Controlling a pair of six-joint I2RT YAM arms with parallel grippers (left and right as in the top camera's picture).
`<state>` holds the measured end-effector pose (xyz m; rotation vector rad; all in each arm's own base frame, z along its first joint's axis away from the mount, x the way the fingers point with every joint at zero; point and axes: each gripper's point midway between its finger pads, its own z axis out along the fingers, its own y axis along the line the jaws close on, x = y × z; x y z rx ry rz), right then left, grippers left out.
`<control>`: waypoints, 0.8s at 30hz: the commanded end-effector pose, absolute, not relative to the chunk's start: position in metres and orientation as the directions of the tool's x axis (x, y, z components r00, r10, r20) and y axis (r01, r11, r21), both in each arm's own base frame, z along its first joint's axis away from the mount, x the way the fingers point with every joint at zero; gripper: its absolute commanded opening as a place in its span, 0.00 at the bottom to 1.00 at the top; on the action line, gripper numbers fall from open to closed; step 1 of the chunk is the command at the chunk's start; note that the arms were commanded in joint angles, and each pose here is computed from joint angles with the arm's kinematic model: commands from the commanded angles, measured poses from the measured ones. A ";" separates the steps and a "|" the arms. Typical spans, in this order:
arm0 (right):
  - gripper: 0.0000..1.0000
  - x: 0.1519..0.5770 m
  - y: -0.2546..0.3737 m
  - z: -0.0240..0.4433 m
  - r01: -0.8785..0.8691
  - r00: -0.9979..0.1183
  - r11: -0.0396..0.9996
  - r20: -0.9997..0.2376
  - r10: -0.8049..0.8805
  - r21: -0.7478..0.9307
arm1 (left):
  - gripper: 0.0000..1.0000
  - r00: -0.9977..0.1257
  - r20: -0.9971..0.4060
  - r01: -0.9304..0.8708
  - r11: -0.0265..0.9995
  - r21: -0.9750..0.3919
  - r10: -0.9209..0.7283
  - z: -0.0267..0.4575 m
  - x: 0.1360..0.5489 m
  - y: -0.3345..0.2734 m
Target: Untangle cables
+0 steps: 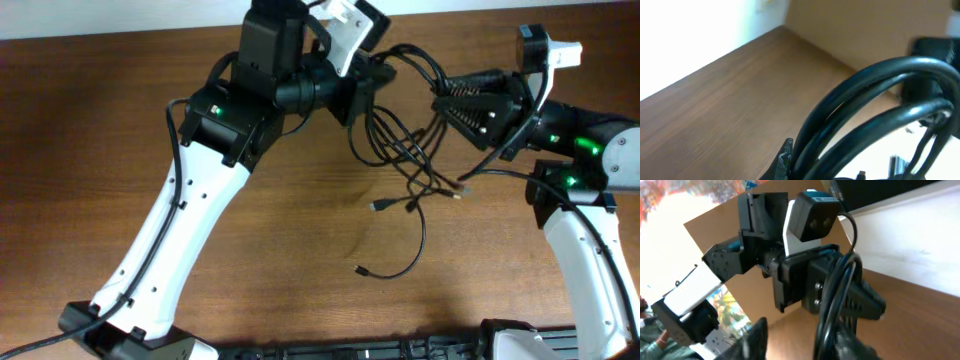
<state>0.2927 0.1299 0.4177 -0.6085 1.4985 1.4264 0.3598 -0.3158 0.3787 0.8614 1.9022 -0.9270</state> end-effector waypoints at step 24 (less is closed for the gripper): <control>0.95 0.366 0.119 0.342 -0.665 -0.626 0.257 -0.711 0.321 0.701 | 0.00 -0.381 -0.919 0.792 0.547 -0.270 0.098 0.439 0.309 -0.329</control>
